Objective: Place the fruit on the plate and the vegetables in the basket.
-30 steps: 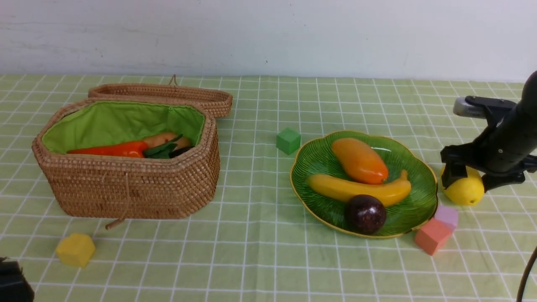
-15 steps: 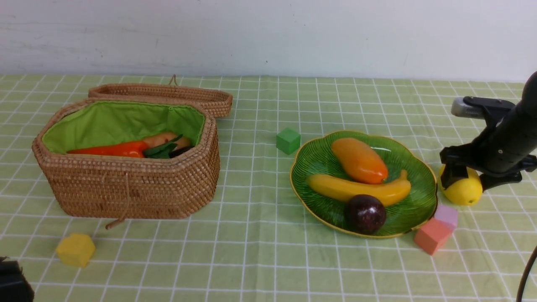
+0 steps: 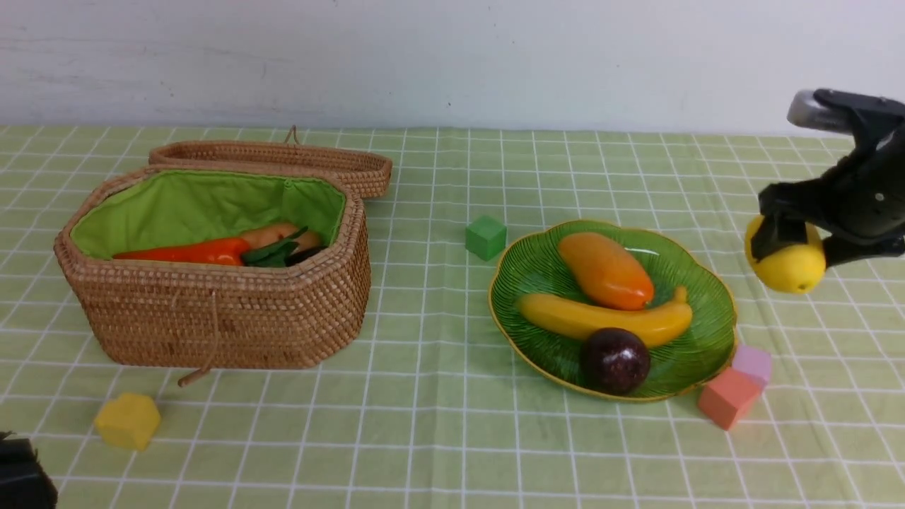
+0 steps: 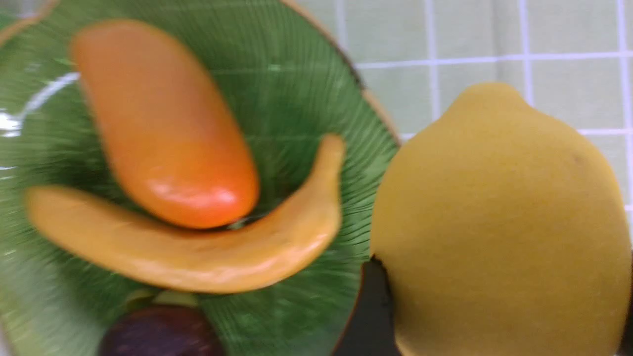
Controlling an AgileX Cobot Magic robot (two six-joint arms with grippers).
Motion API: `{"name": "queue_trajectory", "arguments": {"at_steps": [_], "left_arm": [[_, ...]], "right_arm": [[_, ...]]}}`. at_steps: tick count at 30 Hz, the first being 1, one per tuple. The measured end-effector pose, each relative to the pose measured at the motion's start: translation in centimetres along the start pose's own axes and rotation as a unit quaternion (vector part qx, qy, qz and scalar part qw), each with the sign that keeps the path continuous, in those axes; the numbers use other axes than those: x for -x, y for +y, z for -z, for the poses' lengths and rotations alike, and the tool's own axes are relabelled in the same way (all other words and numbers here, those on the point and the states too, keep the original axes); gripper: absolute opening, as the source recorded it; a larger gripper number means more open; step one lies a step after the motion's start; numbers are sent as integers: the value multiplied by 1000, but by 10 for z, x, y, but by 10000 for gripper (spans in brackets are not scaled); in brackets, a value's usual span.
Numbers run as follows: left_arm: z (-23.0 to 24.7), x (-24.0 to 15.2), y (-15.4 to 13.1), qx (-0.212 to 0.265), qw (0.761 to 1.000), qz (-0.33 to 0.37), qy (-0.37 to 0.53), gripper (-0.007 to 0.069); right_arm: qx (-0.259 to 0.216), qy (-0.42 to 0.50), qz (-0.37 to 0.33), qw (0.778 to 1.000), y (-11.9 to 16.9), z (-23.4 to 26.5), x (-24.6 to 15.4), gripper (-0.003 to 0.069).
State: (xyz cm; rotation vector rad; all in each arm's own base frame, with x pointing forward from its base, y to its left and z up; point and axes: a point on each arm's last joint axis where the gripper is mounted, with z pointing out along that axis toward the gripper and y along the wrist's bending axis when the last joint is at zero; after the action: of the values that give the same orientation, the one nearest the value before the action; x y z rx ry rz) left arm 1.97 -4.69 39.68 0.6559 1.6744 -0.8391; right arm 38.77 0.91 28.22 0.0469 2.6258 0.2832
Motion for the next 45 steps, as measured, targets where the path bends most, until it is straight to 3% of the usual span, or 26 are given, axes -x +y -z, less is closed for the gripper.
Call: {"name": "queue_trajectory", "arguments": {"at_steps": [6,14,19,27,30,34,37,42,45], "left_arm": [[0,0,0,0,1000,0,0,30],[0,0,0,0,1000,0,0,30],[0,0,0,0,1000,0,0,34],[0,0,0,0,1000,0,0,35],[0,0,0,0,1000,0,0,35],[0,0,1,3,1000,-4,1,35],[1,0,3,15,1000,-17,0,32],[14,-15,5,27,998,-14,-47,-13],[25,-34,6,29,996,-13,-85,-13]], "right_arm": [[41,29,35,998,46,-12,-10,558],[36,79,16,996,51,-46,-19,561],[38,75,16,996,52,-42,-18,676],[45,52,25,997,57,-10,-14,643],[48,54,30,997,60,7,-16,591],[51,59,42,996,64,37,-22,468],[42,50,62,996,66,81,-32,283],[27,4,88,996,66,147,-55,32],[29,-21,91,995,65,174,-78,-14]]}}
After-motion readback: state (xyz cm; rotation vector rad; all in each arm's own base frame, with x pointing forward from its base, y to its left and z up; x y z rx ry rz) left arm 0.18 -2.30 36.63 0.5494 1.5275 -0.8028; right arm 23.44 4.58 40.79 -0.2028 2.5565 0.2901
